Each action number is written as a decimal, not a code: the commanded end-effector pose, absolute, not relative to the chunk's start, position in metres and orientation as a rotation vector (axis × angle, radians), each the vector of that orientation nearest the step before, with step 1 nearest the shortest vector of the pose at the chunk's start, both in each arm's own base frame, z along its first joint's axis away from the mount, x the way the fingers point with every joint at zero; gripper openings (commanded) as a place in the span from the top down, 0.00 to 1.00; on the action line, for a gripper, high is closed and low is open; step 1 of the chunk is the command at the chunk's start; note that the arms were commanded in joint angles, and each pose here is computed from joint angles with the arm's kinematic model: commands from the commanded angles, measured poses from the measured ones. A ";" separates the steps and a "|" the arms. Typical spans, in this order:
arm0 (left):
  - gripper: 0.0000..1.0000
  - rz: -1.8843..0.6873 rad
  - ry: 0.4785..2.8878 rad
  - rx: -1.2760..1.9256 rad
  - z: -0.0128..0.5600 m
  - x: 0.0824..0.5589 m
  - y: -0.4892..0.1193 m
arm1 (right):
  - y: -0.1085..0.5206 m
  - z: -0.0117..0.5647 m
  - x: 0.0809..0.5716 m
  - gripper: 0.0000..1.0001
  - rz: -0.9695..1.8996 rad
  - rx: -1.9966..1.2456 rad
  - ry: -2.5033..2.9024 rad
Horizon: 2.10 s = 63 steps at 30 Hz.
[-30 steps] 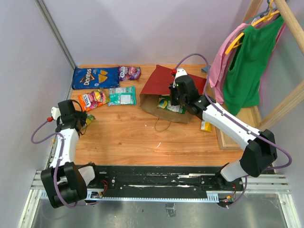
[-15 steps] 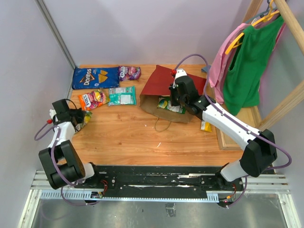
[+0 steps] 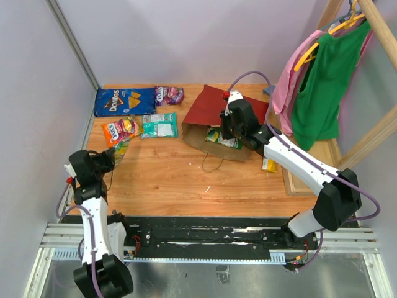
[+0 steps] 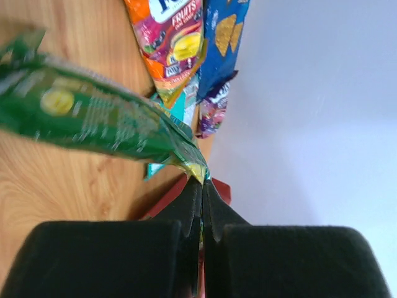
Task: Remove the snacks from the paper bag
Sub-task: Place the snack at the center of the board.
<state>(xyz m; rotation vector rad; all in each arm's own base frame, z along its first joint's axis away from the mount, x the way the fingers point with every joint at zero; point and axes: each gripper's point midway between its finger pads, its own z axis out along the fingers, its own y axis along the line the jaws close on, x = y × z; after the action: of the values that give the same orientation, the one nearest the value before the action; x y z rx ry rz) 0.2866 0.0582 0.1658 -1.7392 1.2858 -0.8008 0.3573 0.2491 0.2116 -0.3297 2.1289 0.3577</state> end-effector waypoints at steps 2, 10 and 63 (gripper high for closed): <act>0.99 -0.951 1.255 -1.849 0.163 0.297 0.044 | 0.255 0.214 0.360 0.99 0.413 -0.307 2.130; 0.98 -0.873 1.285 -1.957 0.126 0.326 0.064 | 0.247 0.220 0.360 0.99 0.372 -0.302 2.122; 0.58 -0.328 1.888 -1.693 0.010 0.295 0.069 | 0.236 0.205 0.355 0.99 0.303 -0.358 2.144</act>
<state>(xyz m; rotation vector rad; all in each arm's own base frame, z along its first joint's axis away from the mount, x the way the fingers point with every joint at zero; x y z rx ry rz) 0.3175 0.0393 0.0240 -1.6437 1.8955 -0.4759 0.3546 0.2509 0.2043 -0.3631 2.1506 0.3601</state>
